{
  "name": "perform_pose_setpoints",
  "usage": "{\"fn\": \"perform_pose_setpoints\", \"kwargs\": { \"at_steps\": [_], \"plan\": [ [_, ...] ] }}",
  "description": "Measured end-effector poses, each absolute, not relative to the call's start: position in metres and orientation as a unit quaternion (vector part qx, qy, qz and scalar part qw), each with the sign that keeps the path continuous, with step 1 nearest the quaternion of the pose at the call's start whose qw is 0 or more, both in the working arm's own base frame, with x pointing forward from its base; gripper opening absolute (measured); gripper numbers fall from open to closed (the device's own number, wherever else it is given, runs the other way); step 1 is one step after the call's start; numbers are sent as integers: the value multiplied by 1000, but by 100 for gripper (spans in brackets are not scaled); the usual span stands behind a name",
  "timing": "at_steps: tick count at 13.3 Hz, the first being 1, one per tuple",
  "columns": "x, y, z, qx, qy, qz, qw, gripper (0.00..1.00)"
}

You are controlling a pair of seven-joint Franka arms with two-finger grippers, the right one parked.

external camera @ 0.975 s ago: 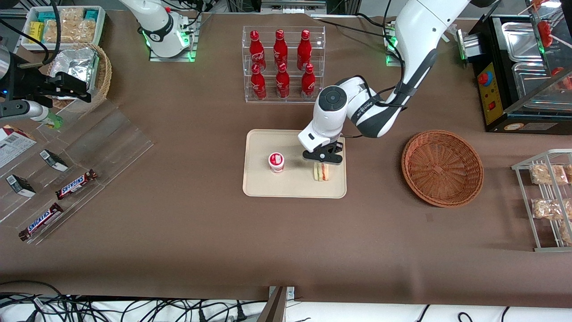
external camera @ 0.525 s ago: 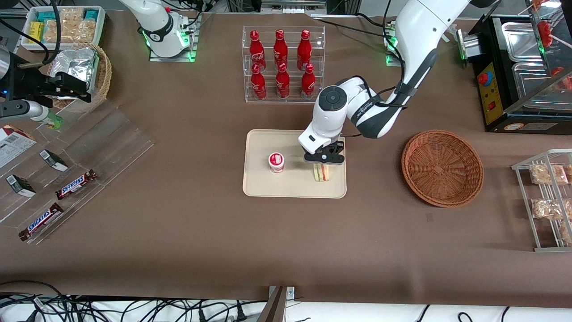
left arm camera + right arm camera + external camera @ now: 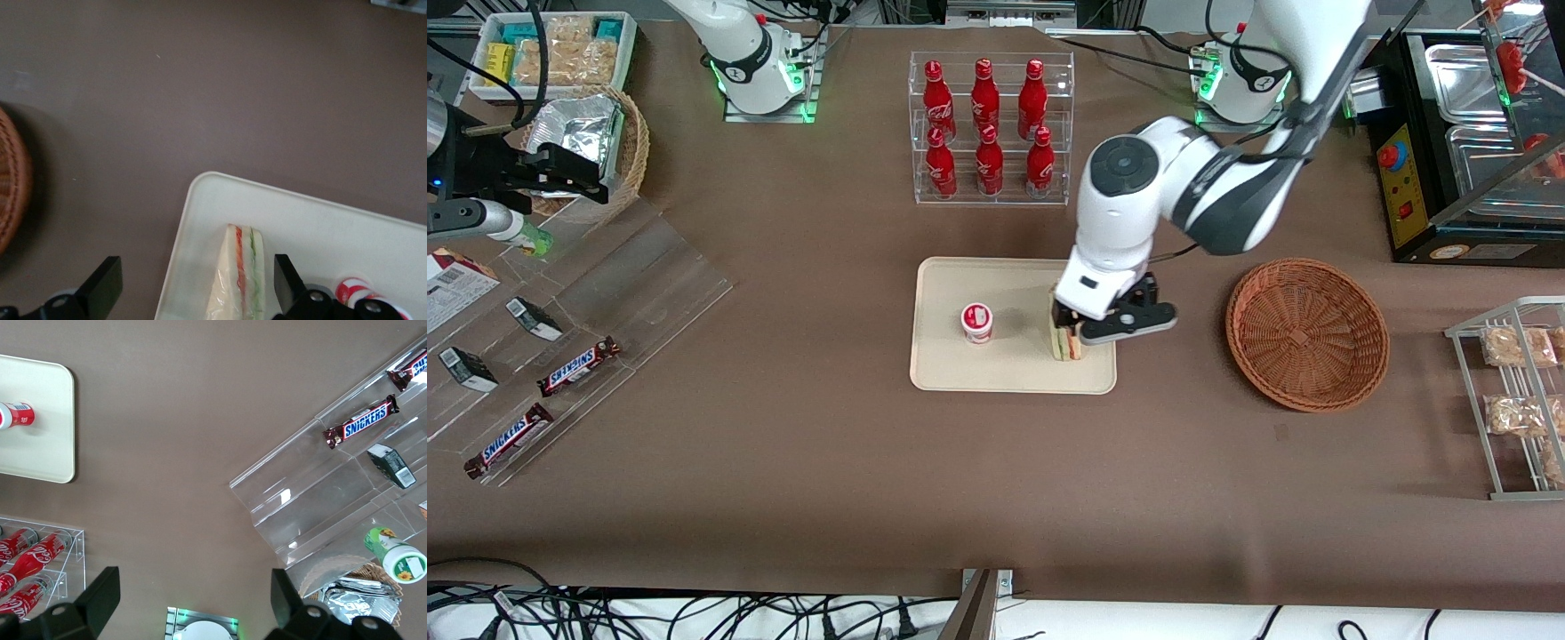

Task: Place sandwich from basket to tray

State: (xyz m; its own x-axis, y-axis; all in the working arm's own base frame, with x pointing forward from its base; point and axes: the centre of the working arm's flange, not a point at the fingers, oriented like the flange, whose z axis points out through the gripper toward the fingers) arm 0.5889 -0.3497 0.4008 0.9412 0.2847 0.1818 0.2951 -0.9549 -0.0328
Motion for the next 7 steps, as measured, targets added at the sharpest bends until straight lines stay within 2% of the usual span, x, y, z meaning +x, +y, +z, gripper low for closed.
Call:
{"fn": "perform_pose_setpoints", "kwargs": {
  "at_steps": [4,7],
  "plan": [
    [600,-285,492,-971,-223,-88,14,100],
    [593,-240,538,-974,-217,-66,3,100]
  ]
}}
